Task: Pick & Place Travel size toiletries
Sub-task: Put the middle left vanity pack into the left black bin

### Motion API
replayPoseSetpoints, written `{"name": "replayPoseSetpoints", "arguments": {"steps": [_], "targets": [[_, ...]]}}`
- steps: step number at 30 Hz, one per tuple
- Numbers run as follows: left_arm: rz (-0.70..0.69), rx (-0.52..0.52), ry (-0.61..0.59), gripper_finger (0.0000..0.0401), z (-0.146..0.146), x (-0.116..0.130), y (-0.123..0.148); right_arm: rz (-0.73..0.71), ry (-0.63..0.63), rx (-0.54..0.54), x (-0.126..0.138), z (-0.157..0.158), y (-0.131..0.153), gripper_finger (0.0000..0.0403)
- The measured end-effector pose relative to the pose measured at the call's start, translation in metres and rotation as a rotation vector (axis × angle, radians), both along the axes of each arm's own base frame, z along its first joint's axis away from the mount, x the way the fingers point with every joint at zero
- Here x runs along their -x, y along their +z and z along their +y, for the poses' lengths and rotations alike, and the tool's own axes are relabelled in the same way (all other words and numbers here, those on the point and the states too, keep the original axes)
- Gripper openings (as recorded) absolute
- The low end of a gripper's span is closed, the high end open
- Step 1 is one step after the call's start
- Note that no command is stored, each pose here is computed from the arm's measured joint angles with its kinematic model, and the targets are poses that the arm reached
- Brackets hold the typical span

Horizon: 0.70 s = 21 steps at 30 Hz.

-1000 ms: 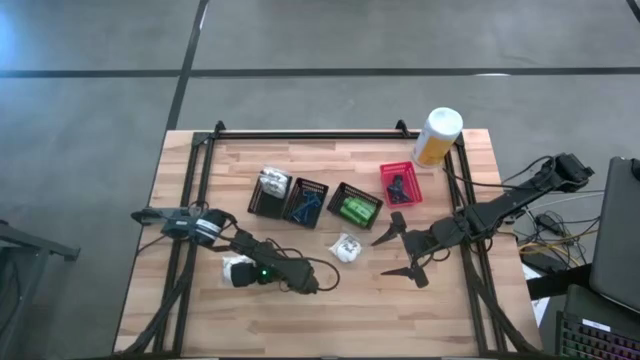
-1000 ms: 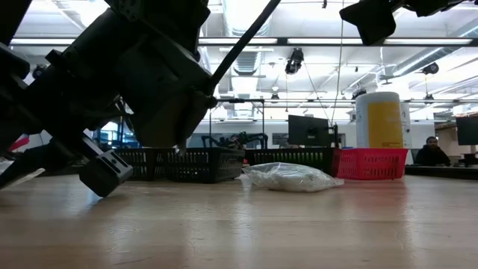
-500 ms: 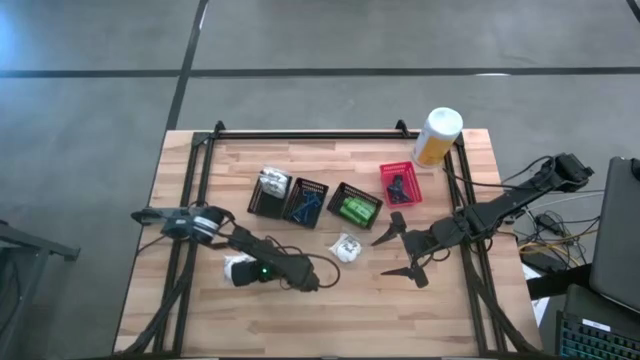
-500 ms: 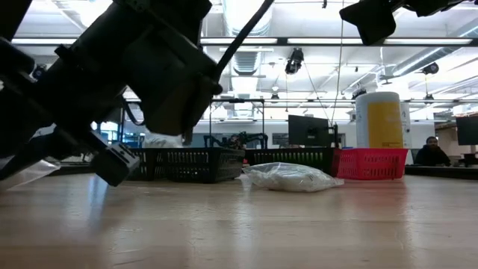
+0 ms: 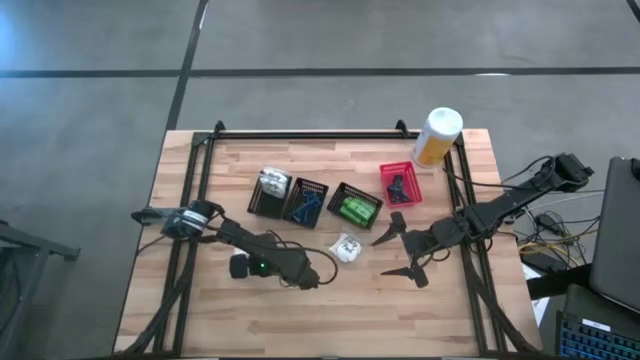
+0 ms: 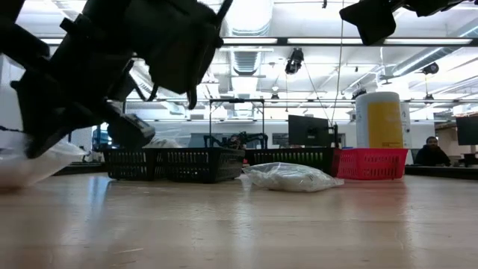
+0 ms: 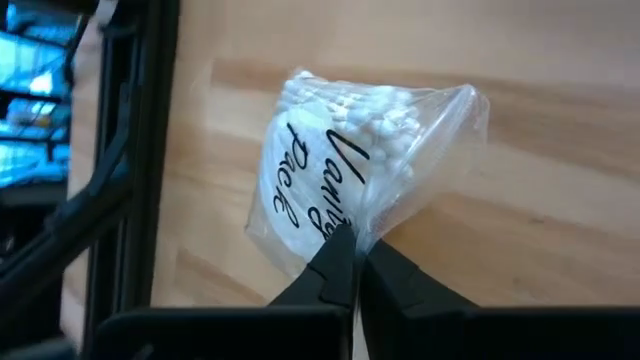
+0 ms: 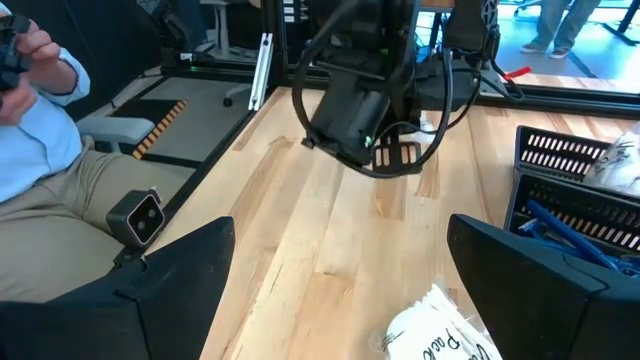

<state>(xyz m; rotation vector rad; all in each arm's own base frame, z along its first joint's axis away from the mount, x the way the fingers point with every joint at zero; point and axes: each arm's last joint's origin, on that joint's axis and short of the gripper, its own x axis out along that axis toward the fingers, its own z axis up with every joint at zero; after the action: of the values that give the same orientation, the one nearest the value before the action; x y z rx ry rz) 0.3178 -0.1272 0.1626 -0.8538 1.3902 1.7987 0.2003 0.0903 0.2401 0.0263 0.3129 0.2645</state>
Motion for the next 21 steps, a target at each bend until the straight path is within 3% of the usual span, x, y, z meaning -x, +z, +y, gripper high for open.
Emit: {"name": "replayPoseSetpoints", "arguments": {"steps": [21], "targets": [[-0.192,-0.17,-0.065,0.0004,0.002,-0.014,0.014,0.0,0.0,0.0,0.0,0.0,0.0,0.0364]]}}
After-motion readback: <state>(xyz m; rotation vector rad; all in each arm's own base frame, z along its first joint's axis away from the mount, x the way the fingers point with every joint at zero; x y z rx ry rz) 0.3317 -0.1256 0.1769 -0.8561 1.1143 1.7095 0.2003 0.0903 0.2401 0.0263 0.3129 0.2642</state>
